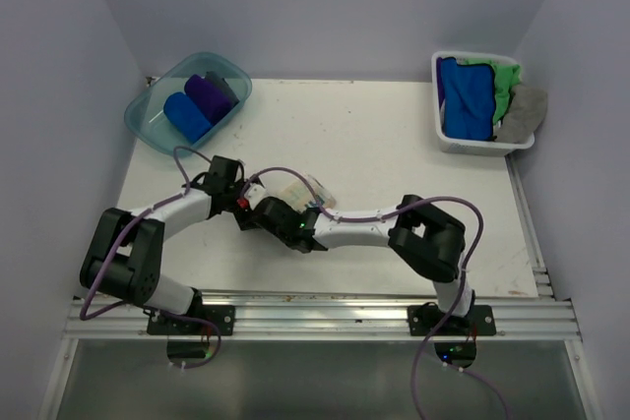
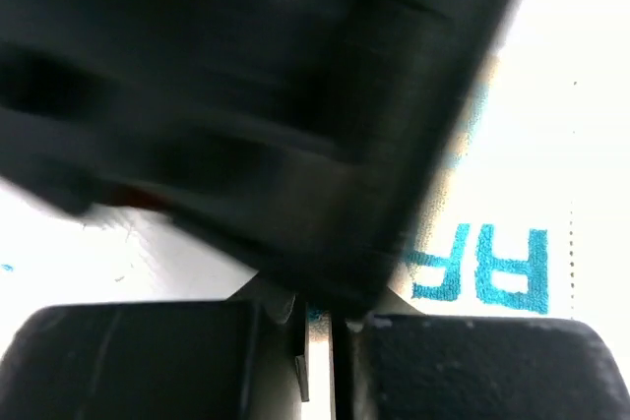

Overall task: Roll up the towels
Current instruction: Roll the towel

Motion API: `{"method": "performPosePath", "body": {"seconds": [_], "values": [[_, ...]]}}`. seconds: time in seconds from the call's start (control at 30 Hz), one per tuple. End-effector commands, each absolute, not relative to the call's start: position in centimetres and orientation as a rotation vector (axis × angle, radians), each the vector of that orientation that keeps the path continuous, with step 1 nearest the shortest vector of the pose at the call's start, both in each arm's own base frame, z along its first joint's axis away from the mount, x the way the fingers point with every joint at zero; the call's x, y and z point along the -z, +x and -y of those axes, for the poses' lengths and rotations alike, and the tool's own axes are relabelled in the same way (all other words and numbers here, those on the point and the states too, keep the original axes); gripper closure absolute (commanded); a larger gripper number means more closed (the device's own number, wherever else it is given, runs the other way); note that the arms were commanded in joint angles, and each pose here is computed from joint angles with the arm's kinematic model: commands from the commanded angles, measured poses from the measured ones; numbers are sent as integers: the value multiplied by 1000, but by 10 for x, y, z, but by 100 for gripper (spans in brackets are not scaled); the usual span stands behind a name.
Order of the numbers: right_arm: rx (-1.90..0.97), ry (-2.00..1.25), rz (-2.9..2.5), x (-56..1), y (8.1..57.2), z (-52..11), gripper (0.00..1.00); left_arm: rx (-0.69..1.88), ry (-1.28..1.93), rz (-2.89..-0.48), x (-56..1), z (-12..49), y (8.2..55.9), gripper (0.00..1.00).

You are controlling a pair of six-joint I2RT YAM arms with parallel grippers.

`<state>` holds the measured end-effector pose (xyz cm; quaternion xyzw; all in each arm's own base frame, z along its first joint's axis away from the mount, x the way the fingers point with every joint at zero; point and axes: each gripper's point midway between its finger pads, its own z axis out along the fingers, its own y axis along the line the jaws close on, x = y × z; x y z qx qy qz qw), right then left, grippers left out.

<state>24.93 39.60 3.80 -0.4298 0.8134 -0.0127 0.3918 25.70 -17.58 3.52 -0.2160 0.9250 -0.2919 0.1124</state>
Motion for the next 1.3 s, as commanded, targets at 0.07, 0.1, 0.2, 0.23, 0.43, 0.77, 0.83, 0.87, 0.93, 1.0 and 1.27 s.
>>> {"method": "performPosePath", "body": {"seconds": [0.07, 0.1, 0.2, 0.23, 0.43, 0.77, 0.83, 0.87, 0.93, 1.0, 1.27], "values": [[-261, -984, -2174, -43, 253, -390, 100, 889, -607, -2663, -56, 169, 269, 30], [-313, -965, -2162, -53, 255, -392, 100, 894, -603, -2652, -59, 169, 270, 30], [-440, -979, -2167, -60, 245, -396, 100, 906, -596, -2632, -65, 168, 274, 26], [-478, -981, -2175, -61, 242, -397, 100, 907, -595, -2630, -65, 168, 274, 25], [-765, -910, -2236, -77, 234, -405, 100, 916, -577, -2618, -69, 169, 274, 23], [-1240, -674, -2312, -99, 240, -402, 100, 948, -573, -2602, -66, 170, 269, 22], [-1296, -613, -2328, -97, 246, -399, 100, 950, -572, -2600, -63, 170, 269, 22], [-1327, -613, -2338, -97, 244, -400, 100, 951, -572, -2601, -62, 170, 269, 22], [-1344, -586, -2365, -91, 247, -398, 100, 952, -576, -2601, -59, 171, 270, 22], [-1373, -572, -2388, -84, 245, -398, 100, 969, -576, -2594, -57, 173, 272, 22], [-1396, -523, -2442, -69, 246, -394, 100, 984, -582, -2597, -48, 175, 275, 26]]}}
